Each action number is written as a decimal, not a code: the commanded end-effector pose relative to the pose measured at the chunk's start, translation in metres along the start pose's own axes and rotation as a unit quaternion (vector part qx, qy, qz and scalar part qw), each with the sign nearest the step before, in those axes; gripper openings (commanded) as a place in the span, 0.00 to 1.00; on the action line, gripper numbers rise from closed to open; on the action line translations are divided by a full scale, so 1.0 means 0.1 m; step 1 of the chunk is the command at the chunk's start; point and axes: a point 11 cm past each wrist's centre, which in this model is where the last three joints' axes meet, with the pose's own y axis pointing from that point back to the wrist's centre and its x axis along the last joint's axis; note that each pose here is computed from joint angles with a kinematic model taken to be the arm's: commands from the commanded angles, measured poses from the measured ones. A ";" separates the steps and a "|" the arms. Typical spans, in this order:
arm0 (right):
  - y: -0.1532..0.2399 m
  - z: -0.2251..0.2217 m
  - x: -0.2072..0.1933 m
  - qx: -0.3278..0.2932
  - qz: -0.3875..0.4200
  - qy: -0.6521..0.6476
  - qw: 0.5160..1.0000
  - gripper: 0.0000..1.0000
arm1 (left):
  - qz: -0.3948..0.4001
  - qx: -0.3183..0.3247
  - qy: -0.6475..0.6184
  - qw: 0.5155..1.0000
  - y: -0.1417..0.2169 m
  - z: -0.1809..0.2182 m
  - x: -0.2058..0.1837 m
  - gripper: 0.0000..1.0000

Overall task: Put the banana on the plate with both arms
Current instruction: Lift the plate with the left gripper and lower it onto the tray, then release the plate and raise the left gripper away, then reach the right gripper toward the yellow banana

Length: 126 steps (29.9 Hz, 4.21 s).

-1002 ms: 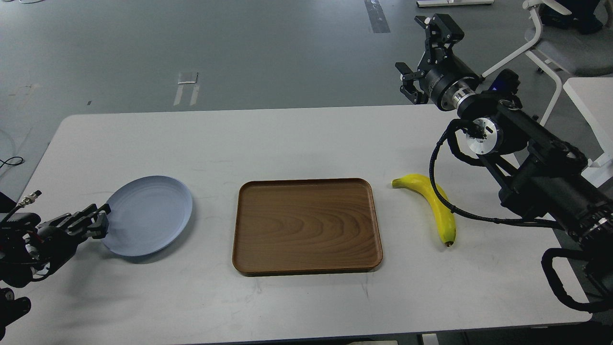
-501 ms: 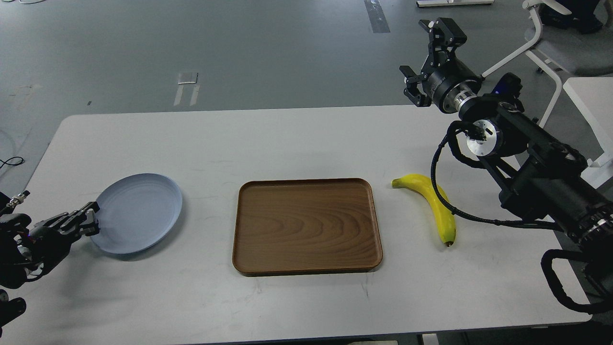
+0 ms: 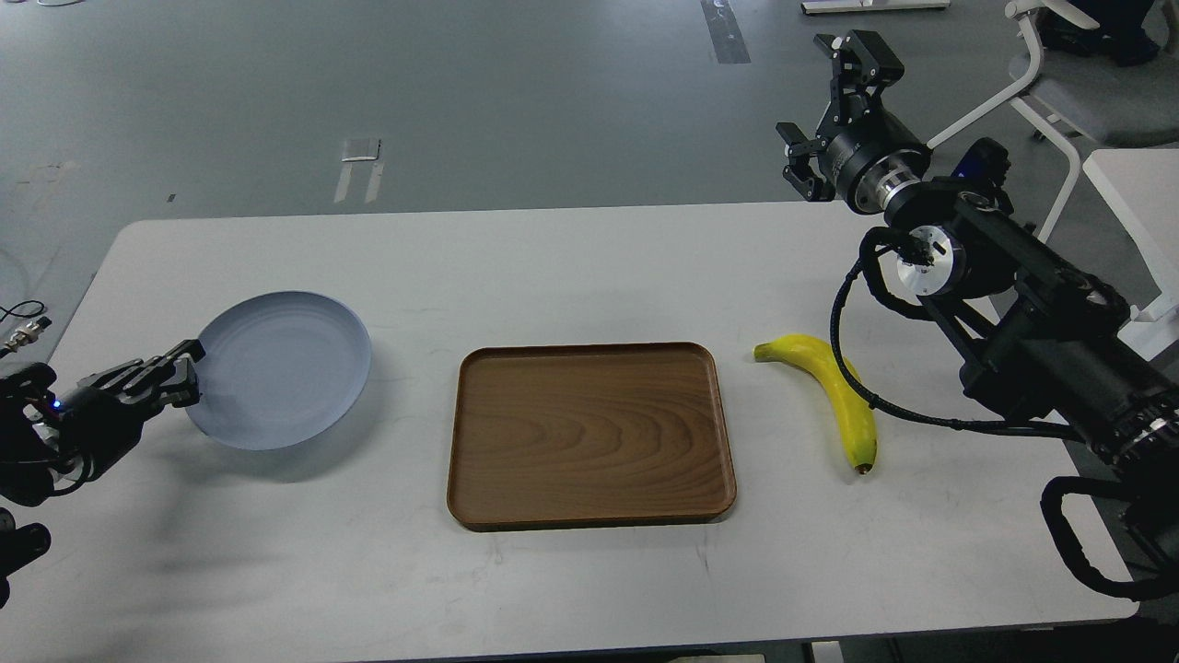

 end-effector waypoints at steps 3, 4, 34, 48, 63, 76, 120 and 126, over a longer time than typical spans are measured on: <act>0.01 0.00 0.02 0.000 0.003 0.001 1.000 1.00 | 0.027 -0.089 0.004 0.996 -0.13 0.62 0.40 0.00; 0.01 0.00 0.02 0.000 0.003 0.001 1.000 1.00 | 0.027 -0.096 0.004 0.995 -0.14 0.68 0.40 0.00; 0.04 -0.10 0.16 0.007 0.011 0.008 1.000 1.00 | -0.102 -0.230 -0.084 0.964 -0.97 2.08 -0.83 0.00; 0.05 -0.08 0.17 0.007 0.013 0.007 1.000 1.00 | -0.103 -0.230 -0.070 0.965 -0.94 2.09 -0.88 0.92; 0.37 -0.09 0.39 -0.014 -0.058 0.320 0.945 1.00 | 0.092 -0.201 0.258 0.940 -1.22 2.46 0.83 0.98; 1.11 0.09 0.83 -0.021 -0.163 0.610 0.775 1.00 | 0.144 -0.153 0.455 0.865 -1.20 2.09 1.54 0.98; 1.66 1.25 1.00 -0.160 -0.252 0.647 0.702 1.00 | 0.045 -0.043 0.637 0.769 -1.15 1.60 1.13 0.98; 1.55 1.36 0.96 -0.159 -0.250 0.649 0.701 0.99 | 0.042 -0.043 0.629 0.775 -1.15 1.60 1.10 0.98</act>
